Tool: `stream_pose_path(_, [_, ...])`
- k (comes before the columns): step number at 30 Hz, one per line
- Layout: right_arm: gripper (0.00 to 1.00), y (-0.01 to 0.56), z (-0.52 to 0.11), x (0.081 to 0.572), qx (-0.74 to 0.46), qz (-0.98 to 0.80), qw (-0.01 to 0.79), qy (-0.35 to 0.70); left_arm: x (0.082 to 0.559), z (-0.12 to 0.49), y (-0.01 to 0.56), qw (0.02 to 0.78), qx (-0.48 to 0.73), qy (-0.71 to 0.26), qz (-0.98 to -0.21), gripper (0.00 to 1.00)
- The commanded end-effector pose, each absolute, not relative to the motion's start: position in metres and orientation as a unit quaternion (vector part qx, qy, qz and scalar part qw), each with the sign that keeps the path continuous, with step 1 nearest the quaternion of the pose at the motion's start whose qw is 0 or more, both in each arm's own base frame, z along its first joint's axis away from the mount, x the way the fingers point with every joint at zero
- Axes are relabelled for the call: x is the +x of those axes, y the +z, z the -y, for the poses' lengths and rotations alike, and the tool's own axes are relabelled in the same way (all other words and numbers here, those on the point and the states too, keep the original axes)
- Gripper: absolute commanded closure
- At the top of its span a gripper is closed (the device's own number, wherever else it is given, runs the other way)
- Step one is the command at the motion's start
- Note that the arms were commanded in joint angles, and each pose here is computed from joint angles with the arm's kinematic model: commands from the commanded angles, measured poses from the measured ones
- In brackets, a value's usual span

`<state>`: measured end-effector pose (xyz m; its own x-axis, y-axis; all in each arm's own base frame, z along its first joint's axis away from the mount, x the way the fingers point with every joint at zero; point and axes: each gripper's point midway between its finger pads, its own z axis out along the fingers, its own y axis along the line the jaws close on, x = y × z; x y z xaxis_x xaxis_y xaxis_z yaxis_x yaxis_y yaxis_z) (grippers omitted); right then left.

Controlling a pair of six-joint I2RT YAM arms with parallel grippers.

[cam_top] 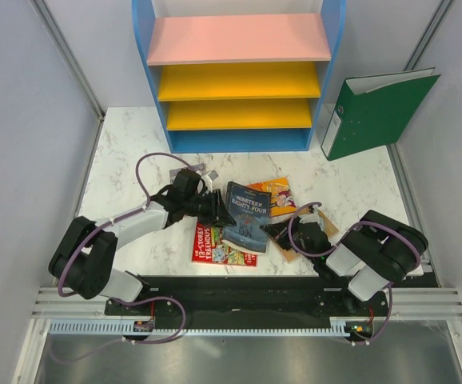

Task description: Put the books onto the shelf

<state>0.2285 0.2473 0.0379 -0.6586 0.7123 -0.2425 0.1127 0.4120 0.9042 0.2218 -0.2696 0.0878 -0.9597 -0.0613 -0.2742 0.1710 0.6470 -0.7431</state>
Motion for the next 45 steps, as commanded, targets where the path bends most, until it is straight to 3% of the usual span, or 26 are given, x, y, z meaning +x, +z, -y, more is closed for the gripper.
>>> stream_pose_path(1, [1.0, 0.077, -0.263, 0.23, 0.261, -0.734, 0.317, 0.541, 0.217, 0.28, 0.116, 0.158, 0.074, -0.442, -0.88, 0.59])
stream_pose_path(19, [1.0, 0.099, -0.252, 0.259, 0.296, -0.727, 0.372, 0.495, 0.193, 0.271, 0.105, 0.14, 0.029, -0.398, -0.906, 0.44])
stream_pose_path(28, [1.0, 0.09, -0.243, 0.262, 0.333, -0.718, 0.371, 0.487, 0.192, 0.265, 0.096, 0.147, -0.047, -0.373, -0.915, 0.45])
stream_pose_path(34, [1.0, 0.088, -0.252, 0.251, 0.313, -0.73, 0.354, 0.495, 0.227, 0.268, 0.114, 0.205, -0.053, -0.35, -0.912, 0.63])
stream_pose_path(45, [1.0, 0.078, -0.258, 0.237, 0.291, -0.754, 0.332, 0.487, 0.291, 0.322, 0.123, 0.2, -0.009, -0.344, -0.917, 0.57])
